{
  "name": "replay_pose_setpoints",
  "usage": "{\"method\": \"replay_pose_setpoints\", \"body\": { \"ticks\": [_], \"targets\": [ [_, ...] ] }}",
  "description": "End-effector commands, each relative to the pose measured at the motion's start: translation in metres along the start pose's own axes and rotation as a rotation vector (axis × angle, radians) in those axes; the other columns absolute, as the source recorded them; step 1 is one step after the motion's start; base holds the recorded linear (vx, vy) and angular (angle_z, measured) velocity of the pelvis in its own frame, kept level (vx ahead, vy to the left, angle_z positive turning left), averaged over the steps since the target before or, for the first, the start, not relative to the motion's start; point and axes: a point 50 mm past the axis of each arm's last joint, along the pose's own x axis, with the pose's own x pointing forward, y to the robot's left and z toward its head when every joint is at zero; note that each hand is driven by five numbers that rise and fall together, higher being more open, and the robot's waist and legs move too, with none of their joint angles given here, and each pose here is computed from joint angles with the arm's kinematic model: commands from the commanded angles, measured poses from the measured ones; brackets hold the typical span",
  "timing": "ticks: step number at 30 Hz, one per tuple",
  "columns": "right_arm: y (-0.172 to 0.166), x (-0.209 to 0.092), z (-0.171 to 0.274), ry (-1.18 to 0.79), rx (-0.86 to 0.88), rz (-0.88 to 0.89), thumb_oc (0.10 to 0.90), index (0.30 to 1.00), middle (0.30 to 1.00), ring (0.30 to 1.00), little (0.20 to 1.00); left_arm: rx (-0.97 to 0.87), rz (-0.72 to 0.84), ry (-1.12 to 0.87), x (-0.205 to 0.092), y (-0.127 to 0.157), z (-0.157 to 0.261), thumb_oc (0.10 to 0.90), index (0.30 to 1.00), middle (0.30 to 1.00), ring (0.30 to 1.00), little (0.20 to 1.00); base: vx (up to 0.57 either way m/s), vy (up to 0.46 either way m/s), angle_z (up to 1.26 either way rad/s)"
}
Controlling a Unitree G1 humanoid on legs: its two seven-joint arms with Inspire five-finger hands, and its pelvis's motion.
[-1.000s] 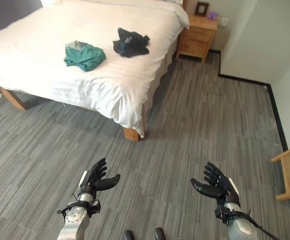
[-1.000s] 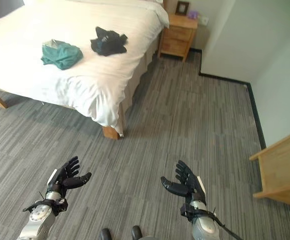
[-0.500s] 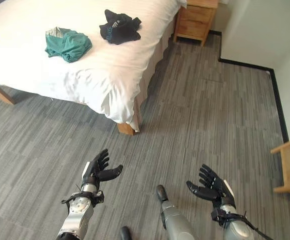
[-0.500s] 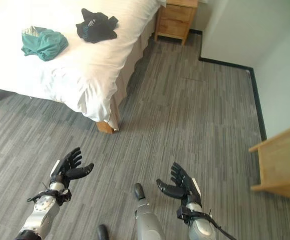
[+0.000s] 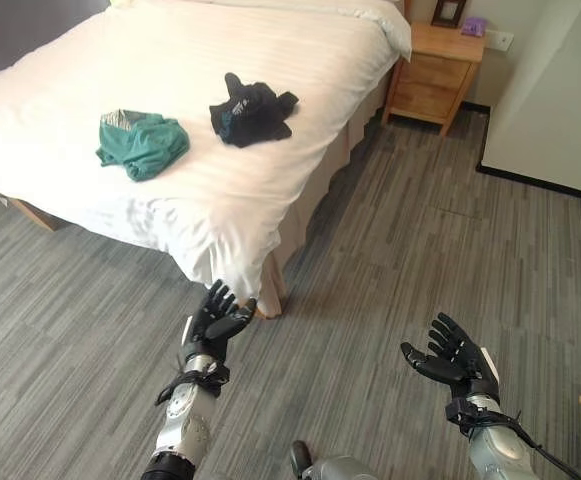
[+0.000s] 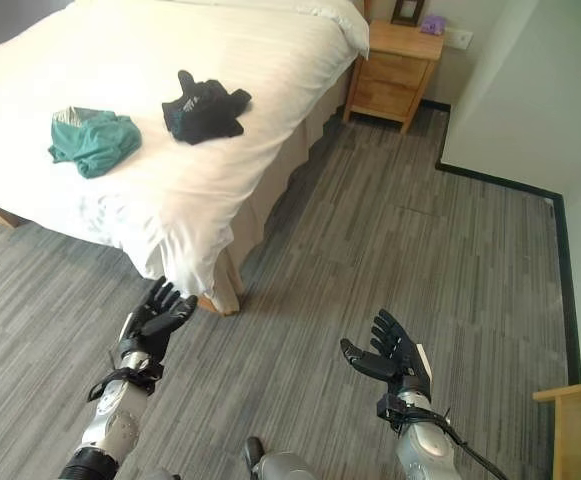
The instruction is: Pick up bed clothes into laundry basket.
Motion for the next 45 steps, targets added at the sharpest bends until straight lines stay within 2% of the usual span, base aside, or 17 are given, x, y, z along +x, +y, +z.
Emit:
{"method": "replay_pose_setpoints", "body": {
  "ticks": [1,8,11,18,24,26,30,34,35,36,38,39,45],
  "targets": [
    [-0.009,0.003,0.046,-0.234,-0.061,0.002,0.800,0.900,0.900,0.900,0.900,-0.077,-0.049,-0.223,0.013,-0.016,0.037,0.800,0.900,0.900,0.900,0.900,0.44,-0.010,-0.21],
    [-0.007,-0.002,0.027,-0.151,-0.086,0.012,0.800,0.900,0.900,0.900,0.900,-0.127,0.030,-0.300,0.009,-0.004,0.045,0.800,0.900,0.900,0.900,0.900,0.45,0.099,-0.53],
    [-0.004,-0.003,0.022,-0.136,-0.085,0.016,0.800,0.900,0.900,0.900,0.900,-0.069,0.052,-0.316,0.005,0.005,0.051,0.800,0.900,0.900,0.900,0.900,0.53,0.246,-0.56],
    [0.018,0.007,0.033,-0.187,0.045,0.075,0.800,0.900,0.900,0.900,0.900,0.089,0.016,-0.332,0.004,0.011,0.069,0.800,0.900,0.900,0.900,0.900,0.33,0.224,-0.39],
    [-0.005,0.002,0.032,-0.177,0.002,-0.001,0.800,0.900,0.900,0.900,0.900,0.142,-0.031,-0.345,0.008,0.007,0.078,0.800,0.900,0.900,0.900,0.900,0.19,0.136,0.48],
    [-0.031,-0.006,0.035,-0.179,-0.088,-0.090,0.800,0.900,0.900,0.900,0.900,0.136,-0.076,-0.333,0.011,-0.001,0.075,0.800,0.900,0.900,0.900,0.900,0.31,0.104,0.76],
    [-0.055,-0.008,0.068,-0.320,-0.132,-0.212,0.800,0.900,0.900,0.900,0.900,0.125,-0.115,-0.317,0.014,-0.011,0.068,0.800,0.900,0.900,0.900,0.900,0.21,0.118,0.75],
    [-0.075,-0.010,0.114,-0.473,-0.215,-0.275,0.800,0.900,0.900,0.900,0.900,0.112,-0.102,-0.290,0.009,-0.004,0.062,0.800,0.900,0.900,0.900,0.900,0.10,-0.012,0.28],
    [-0.078,-0.010,0.130,-0.521,-0.245,-0.276,0.800,0.900,0.900,0.900,0.900,0.117,-0.093,-0.279,0.007,0.001,0.061,0.800,0.900,0.900,0.900,0.900,0.11,-0.080,0.58],
    [-0.080,-0.013,0.169,-0.629,-0.352,-0.245,0.800,0.900,0.900,0.900,0.900,0.130,-0.058,-0.258,0.000,0.015,0.058,0.800,0.900,0.900,0.900,0.900,0.05,-0.077,0.32],
    [-0.081,-0.011,0.182,-0.663,-0.377,-0.242,0.800,0.900,0.900,0.900,0.900,0.138,-0.048,-0.246,-0.003,0.020,0.056,0.800,0.900,0.900,0.900,0.900,0.04,-0.064,0.03],
    [-0.081,-0.012,0.206,-0.706,-0.471,-0.205,0.800,0.900,0.900,0.900,0.900,0.156,-0.033,-0.219,-0.007,0.029,0.053,0.800,0.900,0.900,0.900,0.900,0.05,-0.066,-0.14],
    [-0.074,0.000,0.256,-0.747,-0.666,-0.154,0.800,0.900,0.900,0.900,0.900,0.144,-0.084,-0.172,-0.014,0.025,0.041,0.800,0.900,0.900,0.900,0.900,0.07,-0.060,-0.11]
  ]
}}
